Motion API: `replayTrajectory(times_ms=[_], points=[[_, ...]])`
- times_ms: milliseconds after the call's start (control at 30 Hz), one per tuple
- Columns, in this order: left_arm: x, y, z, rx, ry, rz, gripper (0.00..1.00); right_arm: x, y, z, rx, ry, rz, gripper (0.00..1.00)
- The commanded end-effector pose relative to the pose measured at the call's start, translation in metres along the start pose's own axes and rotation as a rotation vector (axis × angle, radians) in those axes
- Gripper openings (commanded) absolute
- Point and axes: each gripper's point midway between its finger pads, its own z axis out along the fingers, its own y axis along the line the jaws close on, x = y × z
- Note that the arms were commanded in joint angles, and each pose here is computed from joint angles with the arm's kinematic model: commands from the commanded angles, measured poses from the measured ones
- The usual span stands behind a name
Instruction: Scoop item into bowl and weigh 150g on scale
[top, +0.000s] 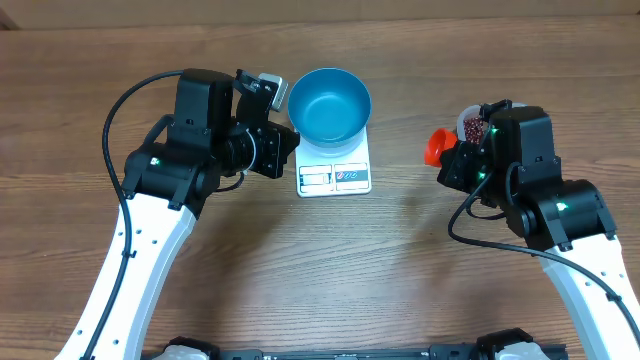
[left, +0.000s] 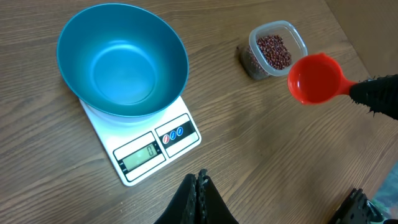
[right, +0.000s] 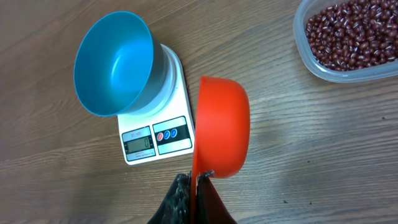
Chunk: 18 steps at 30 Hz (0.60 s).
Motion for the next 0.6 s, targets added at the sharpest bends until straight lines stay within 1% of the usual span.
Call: replayTrajectory(times_ms=[0,567], points=[[-0.0031,-0.0027,-0.0016,0.017,-0.004,-0.03,0.04,-0.0086,0.0045,-0.0066,-0.013,-0.025,-0.001,0.04],[-0.0036,-0.0006,-0.0016,0.005,-0.007,-0.029,0.04,-0.0033,0.0014,-0.0065,-0.001,-0.004,0.002,0.04]])
